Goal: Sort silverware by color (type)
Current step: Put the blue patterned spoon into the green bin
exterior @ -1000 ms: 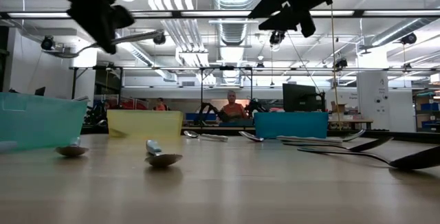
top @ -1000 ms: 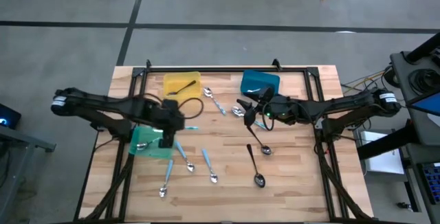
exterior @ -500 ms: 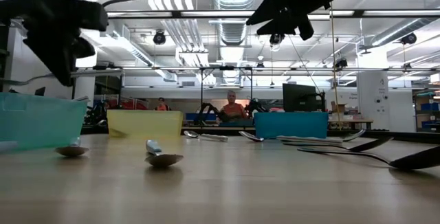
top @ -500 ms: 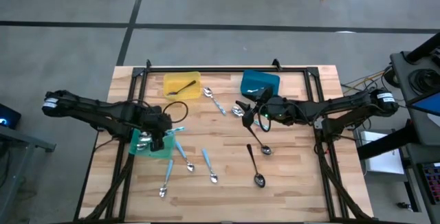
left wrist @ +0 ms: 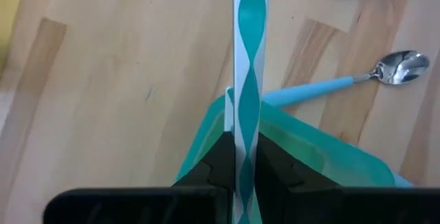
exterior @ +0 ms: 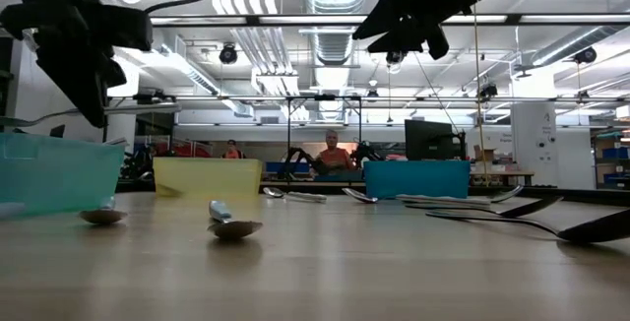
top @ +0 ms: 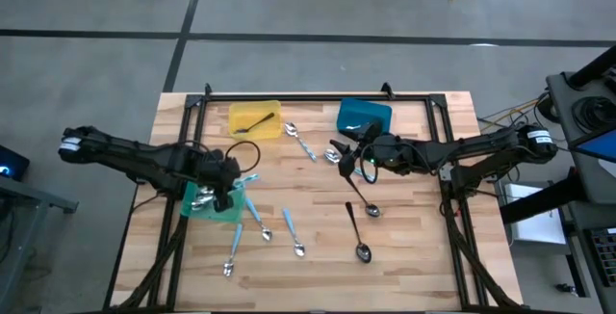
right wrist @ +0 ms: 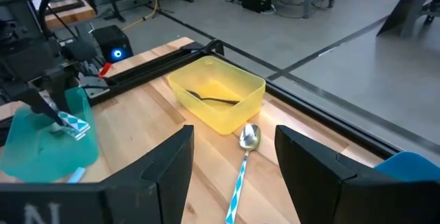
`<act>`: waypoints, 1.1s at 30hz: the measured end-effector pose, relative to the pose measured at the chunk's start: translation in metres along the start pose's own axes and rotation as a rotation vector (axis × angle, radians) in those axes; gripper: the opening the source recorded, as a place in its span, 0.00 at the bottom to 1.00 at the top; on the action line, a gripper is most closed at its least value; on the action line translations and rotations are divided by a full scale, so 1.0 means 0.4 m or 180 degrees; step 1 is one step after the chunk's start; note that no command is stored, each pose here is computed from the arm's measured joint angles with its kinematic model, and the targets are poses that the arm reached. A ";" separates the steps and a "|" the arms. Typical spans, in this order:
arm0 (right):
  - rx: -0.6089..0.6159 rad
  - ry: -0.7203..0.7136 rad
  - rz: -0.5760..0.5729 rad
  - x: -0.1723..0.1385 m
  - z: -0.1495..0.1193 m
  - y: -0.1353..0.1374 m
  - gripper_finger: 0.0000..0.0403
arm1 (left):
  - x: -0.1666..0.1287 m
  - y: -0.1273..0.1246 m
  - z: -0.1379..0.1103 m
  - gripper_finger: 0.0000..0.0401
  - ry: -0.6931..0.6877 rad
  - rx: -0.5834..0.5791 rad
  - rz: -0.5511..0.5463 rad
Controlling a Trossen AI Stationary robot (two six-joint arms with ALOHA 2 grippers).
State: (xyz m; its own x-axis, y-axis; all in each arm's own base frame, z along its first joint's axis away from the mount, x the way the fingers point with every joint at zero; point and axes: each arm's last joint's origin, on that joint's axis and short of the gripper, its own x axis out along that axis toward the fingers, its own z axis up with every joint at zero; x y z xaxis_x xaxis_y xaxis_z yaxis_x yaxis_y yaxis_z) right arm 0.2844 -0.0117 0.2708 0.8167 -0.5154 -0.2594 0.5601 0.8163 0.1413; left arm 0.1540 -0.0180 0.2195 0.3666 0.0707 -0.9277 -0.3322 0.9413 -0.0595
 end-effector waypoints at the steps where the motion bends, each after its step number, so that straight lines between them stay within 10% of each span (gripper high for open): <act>1: 0.0000 -0.0001 0.0000 0.000 0.000 0.000 0.48 | 0.001 -0.001 -0.002 0.04 0.0008 -0.0033 0.0000; 33: -0.0012 0.0022 0.0002 0.000 -0.002 0.000 0.48 | 0.075 -0.006 -0.078 0.06 0.0236 -0.0132 0.0141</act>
State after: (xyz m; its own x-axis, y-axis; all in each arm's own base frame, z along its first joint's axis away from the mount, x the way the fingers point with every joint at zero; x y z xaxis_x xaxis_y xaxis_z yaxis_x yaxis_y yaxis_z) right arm 0.2842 -0.0116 0.2701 0.8160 -0.5132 -0.2659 0.5591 0.8176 0.1379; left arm 0.1387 -0.0285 0.1803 0.2858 0.0858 -0.9544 -0.3829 0.9232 -0.0317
